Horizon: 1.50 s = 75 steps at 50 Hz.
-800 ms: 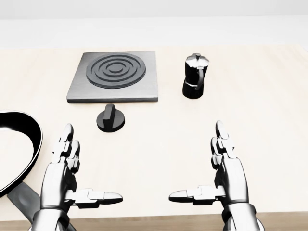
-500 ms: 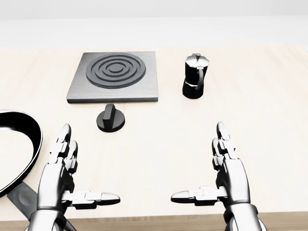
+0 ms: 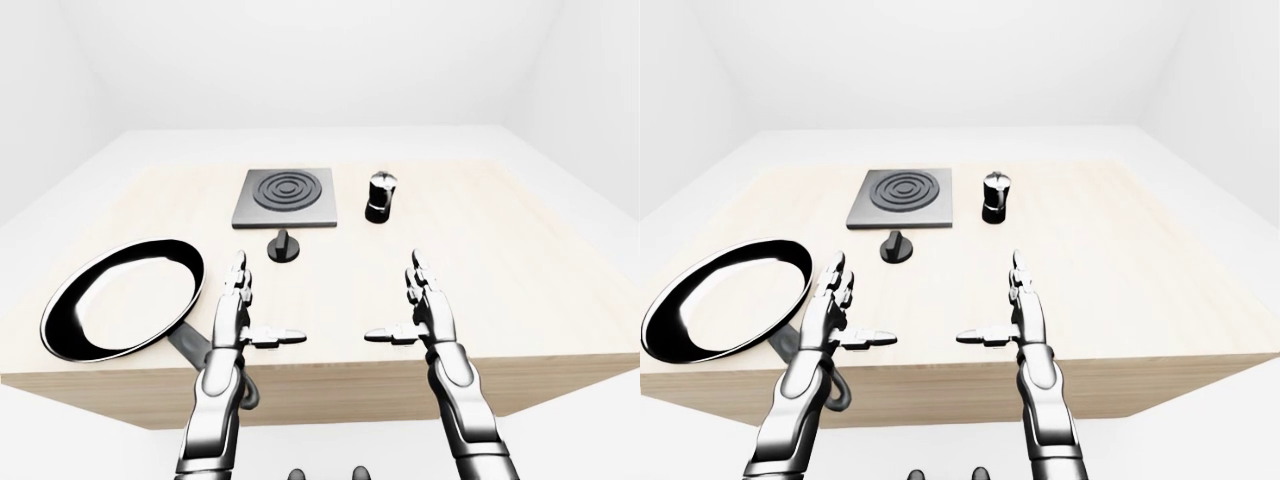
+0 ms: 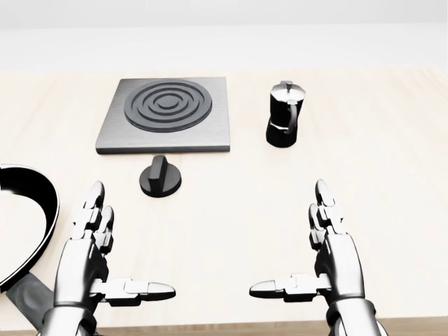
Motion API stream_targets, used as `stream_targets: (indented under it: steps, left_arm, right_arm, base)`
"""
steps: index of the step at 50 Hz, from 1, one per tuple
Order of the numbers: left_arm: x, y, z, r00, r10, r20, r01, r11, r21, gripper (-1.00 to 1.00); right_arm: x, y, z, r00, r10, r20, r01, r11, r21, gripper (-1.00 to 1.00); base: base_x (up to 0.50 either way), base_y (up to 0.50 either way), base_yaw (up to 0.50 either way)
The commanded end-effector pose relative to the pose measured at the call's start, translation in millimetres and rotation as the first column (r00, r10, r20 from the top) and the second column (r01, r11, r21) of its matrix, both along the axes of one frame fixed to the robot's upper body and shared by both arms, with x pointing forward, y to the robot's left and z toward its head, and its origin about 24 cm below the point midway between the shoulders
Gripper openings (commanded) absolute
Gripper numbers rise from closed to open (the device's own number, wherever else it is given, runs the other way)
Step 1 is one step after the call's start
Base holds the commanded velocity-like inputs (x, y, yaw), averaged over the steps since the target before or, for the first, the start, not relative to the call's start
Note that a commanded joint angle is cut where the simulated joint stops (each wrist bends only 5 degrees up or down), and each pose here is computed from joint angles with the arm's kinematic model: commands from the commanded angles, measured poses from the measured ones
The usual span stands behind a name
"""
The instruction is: Turn on the stove.
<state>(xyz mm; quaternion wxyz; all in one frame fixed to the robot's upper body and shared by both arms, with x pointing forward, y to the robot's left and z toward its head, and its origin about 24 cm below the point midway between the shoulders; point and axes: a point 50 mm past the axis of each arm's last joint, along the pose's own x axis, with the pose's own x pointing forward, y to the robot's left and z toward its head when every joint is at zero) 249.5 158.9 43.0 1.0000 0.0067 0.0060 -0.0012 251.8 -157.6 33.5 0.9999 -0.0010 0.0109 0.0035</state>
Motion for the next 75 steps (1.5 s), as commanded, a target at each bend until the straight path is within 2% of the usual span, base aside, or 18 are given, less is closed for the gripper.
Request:
stream_targets:
  steps: [1, 29, 34, 35, 37, 44, 46, 48, 75]
  left_arm:
    - [-1.1, -2, 0, 1.000, -0.005, -0.003, 0.005, 1.000, 0.001, 1.00]
    - [0.3, -4, -2, 1.000, -0.014, -0.012, 0.014, 1.000, 0.005, 1.00]
    - [0.8, -3, -2, 1.000, -0.011, -0.012, 0.011, 1.000, 0.004, 1.00]
    - [1.2, -4, -3, 1.000, -0.013, -0.013, 0.013, 1.000, 0.004, 1.00]
    - [1.6, -4, -4, 1.000, -0.016, -0.014, 0.016, 1.000, 0.005, 1.00]
    - [1.1, -3, -4, 1.000, -0.013, -0.014, 0.013, 1.000, 0.005, 1.00]
    - [1.1, -4, -5, 1.000, -0.015, -0.014, 0.015, 1.000, 0.005, 1.00]
    - [1.1, -4, -5, 1.000, -0.016, -0.015, 0.016, 1.000, 0.005, 1.00]
    - [8.1, -5, -23, 0.997, -0.019, -0.077, 0.019, 1.000, -0.001, 1.00]
  right_arm:
    - [0, 0, -2, 1.000, -0.002, -0.004, 0.002, 1.000, -0.002, 1.00]
    - [-2, 1, -2, 1.000, 0.002, -0.007, -0.002, 1.000, -0.004, 1.00]
    - [-1, 1, -4, 1.000, 0.002, -0.011, -0.002, 1.000, -0.004, 1.00]
    - [-2, 1, -17, 0.999, 0.001, -0.033, -0.001, 1.000, -0.003, 1.00]
    - [-1, 1, -5, 1.000, 0.002, -0.010, -0.002, 1.000, -0.004, 1.00]
    - [-2, 1, -3, 1.000, 0.002, -0.009, -0.002, 1.000, -0.003, 1.00]
    - [-2, 1, -13, 1.000, 0.002, -0.014, -0.002, 1.000, -0.004, 1.00]
    - [-3, 1, -3, 1.000, -0.001, -0.011, 0.001, 1.000, -0.004, 1.00]
    - [-1, 0, -5, 1.000, 0.001, -0.018, -0.001, 1.000, -0.003, 1.00]
  base:
    - [0.27, 0.00, 0.00]
    - [0.31, 0.00, 0.00]
    - [0.32, 0.00, 0.00]
    - [0.32, 0.00, 0.00]
    - [0.31, 0.00, 0.00]
    - [0.32, 0.00, 0.00]
    - [0.32, 0.00, 0.00]
    - [0.29, 0.00, 0.00]
    - [0.01, 0.00, 0.00]
